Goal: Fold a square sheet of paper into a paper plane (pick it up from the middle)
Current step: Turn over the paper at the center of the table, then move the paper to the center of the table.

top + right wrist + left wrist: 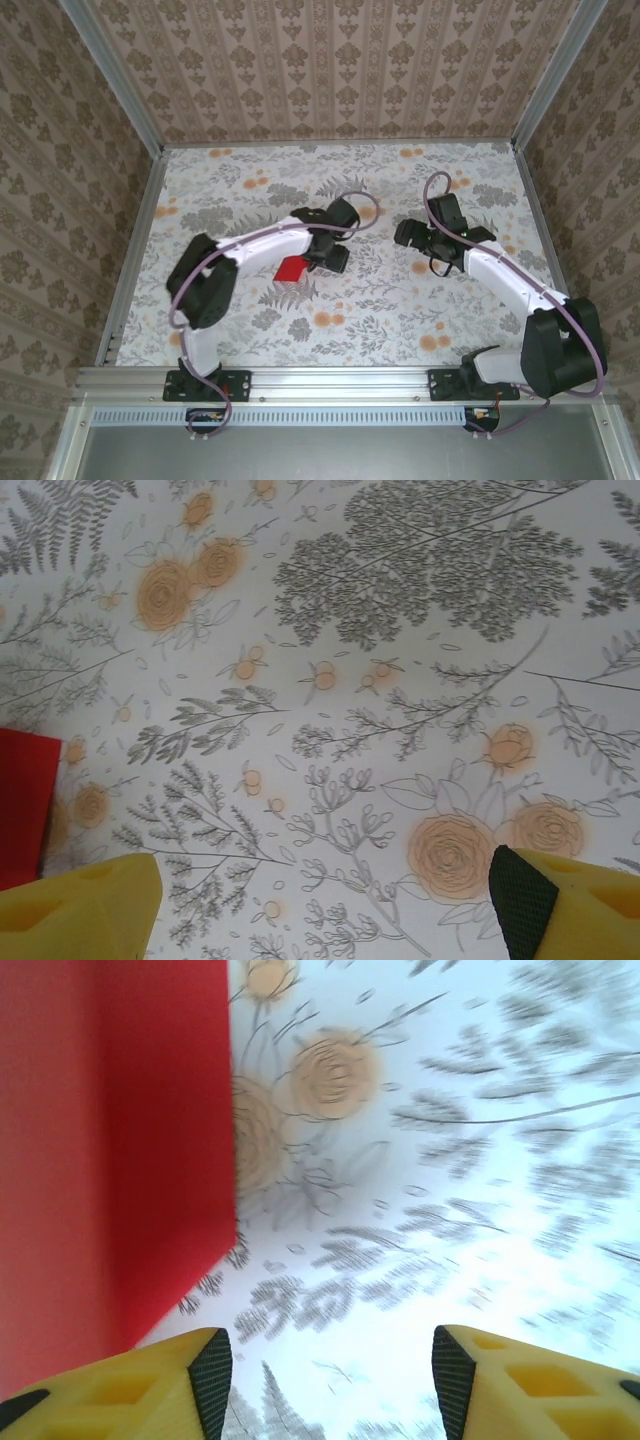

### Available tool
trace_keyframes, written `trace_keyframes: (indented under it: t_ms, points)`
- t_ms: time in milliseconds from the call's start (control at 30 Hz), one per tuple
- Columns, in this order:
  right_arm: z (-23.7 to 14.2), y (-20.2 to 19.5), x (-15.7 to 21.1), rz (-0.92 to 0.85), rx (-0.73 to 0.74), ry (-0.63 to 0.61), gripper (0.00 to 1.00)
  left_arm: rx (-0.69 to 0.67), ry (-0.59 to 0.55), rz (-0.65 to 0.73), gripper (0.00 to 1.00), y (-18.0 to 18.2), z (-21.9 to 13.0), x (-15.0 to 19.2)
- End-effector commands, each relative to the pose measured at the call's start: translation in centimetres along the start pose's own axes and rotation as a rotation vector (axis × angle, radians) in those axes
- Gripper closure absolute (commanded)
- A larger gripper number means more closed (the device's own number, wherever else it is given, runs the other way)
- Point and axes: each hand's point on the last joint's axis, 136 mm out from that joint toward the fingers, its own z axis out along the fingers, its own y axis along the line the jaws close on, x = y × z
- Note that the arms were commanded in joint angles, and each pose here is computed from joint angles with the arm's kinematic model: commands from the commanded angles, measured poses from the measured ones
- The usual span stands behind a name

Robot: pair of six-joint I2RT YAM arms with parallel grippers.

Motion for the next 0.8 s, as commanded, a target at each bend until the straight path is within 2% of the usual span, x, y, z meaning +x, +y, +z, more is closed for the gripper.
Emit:
trace_keyframes:
  t_ms: [0,33,100,267,433,567,767]
  points:
    - [0.3,2.3,-0.1,-0.032,-0.09,0.063,0.13,0.313,-0.094,-0.102,0.38,-2.1,-4.7,-1.9]
    - [0.7,3.2,0.3,-0.034,-0.135,0.093,0.14,0.355,-0.134,-0.125,0.37,-1.6,-5.8,-2.2]
    - [1.2,5.3,0.9,-0.05,-0.209,0.133,0.15,0.351,-0.212,-0.174,0.33,0.7,-7.3,-2.5]
    - [2.5,11.7,3.6,-0.177,-0.28,0.202,0.17,0.17,-0.318,-0.37,0.2,9.9,-8.5,-0.8]
    - [4.7,19.0,8.3,-0.296,-0.353,0.311,0.26,0.072,-0.369,-0.523,0.08,15.7,-9.2,1.8]
    - [6.3,23.7,12.1,-0.371,-0.397,0.398,0.33,0.034,-0.363,-0.632,0.0,18.7,-9.3,3.8]
    - [8.1,27.5,16.3,-0.461,-0.396,0.482,0.4,0.038,-0.32,-0.712,0.0,20.5,-8.8,5.6]
